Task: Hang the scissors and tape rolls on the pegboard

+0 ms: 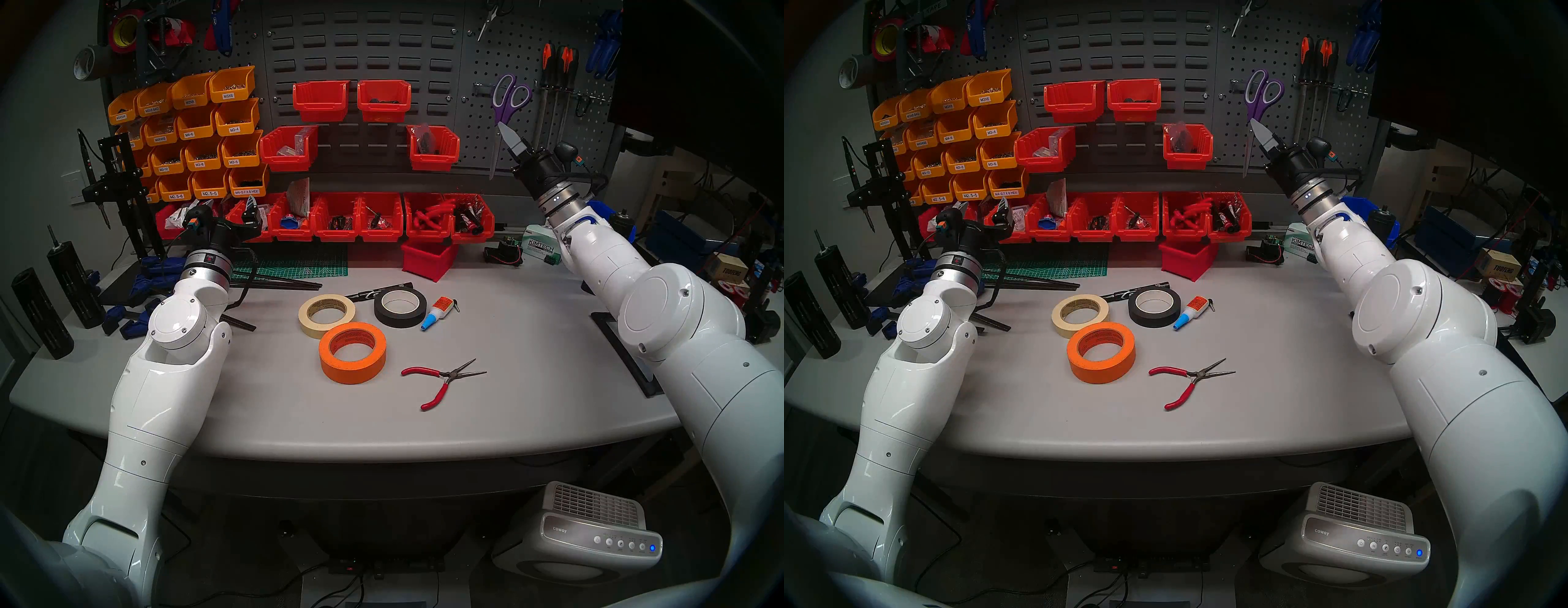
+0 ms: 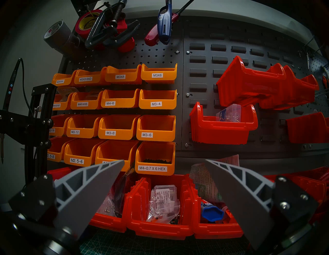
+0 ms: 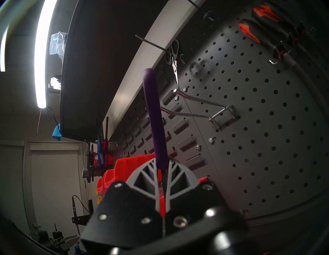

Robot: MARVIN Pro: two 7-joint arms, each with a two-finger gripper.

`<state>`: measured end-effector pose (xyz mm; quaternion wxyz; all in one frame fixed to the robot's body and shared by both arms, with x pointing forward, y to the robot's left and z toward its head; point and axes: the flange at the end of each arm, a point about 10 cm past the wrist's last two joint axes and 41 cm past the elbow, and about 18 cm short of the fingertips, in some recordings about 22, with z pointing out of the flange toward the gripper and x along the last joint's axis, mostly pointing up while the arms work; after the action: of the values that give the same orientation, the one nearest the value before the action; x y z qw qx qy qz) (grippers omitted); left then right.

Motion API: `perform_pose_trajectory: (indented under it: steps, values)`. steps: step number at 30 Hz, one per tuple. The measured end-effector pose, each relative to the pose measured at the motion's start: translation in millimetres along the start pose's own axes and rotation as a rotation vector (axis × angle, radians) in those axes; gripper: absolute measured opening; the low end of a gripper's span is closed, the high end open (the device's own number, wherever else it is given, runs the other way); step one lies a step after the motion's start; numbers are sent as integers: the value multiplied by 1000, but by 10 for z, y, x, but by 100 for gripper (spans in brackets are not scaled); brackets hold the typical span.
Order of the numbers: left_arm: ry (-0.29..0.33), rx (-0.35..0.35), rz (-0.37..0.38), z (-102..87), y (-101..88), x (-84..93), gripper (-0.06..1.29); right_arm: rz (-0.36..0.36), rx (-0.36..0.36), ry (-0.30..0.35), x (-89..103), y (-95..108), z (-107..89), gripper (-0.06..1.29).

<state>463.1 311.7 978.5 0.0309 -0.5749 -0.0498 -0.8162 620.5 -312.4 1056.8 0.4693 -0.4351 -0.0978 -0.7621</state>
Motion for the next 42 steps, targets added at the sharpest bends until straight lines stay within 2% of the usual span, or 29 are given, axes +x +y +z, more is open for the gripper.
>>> perform_pose_trajectory:
  steps: [27, 42]
  values:
    - [-1, 0, 0, -1, 0, -3, 123, 63, 69, -11, -45, -89, 57, -4]
    - [-2, 0, 1, -2, -2, -5, 123, 83, 52, -2, -18, -75, 78, -4]
